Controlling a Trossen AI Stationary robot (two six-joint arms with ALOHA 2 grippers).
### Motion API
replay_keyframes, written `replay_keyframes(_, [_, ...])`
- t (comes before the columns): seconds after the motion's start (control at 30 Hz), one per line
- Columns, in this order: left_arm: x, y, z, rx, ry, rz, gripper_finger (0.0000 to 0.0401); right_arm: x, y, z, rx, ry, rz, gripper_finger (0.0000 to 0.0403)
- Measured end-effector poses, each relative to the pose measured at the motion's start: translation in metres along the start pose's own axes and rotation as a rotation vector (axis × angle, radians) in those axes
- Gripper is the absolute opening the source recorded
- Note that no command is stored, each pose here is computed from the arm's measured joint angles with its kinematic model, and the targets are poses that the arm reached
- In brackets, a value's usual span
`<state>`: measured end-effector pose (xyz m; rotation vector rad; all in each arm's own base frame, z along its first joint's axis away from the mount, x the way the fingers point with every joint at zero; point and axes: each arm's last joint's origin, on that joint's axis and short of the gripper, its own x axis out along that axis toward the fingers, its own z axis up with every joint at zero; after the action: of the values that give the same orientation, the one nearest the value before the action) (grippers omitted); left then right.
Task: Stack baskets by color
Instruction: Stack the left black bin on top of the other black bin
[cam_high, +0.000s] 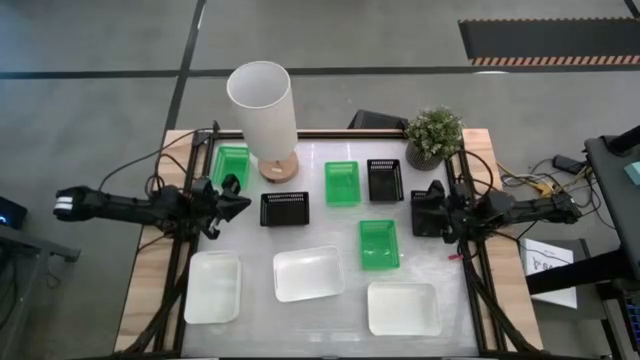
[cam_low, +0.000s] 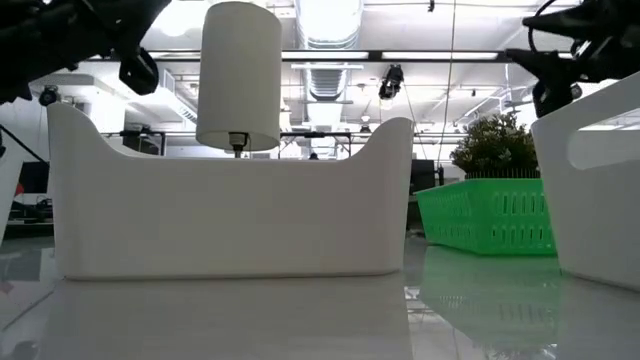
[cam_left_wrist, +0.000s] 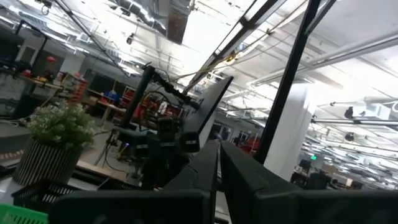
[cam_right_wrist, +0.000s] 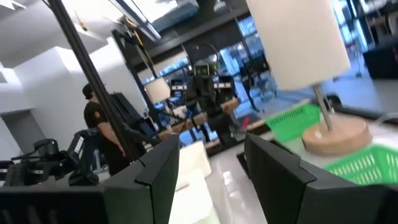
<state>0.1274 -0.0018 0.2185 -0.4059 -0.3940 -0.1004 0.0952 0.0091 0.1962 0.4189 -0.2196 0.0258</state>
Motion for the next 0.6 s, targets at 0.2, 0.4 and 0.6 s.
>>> replay_keyframes(0.2, [0.013, -0.001, 0.003, -0.002, 0.027, 0.014, 0.0003, 0.0, 0.004, 0.009, -0.079, -0.098, 0.033, 0.0176])
replay_keyframes(0.4, [0.03, 0.001, -0.003, -0.036, 0.097, 0.047, 0.0003, -0.001, 0.006, 0.016, -0.144, -0.167, 0.044, 0.0176])
replay_keyframes(0.6, [0.046, 0.007, -0.016, -0.12, 0.268, 0.133, 0.0003, -0.001, 0.006, 0.016, -0.189, -0.171, 0.04, 0.0175])
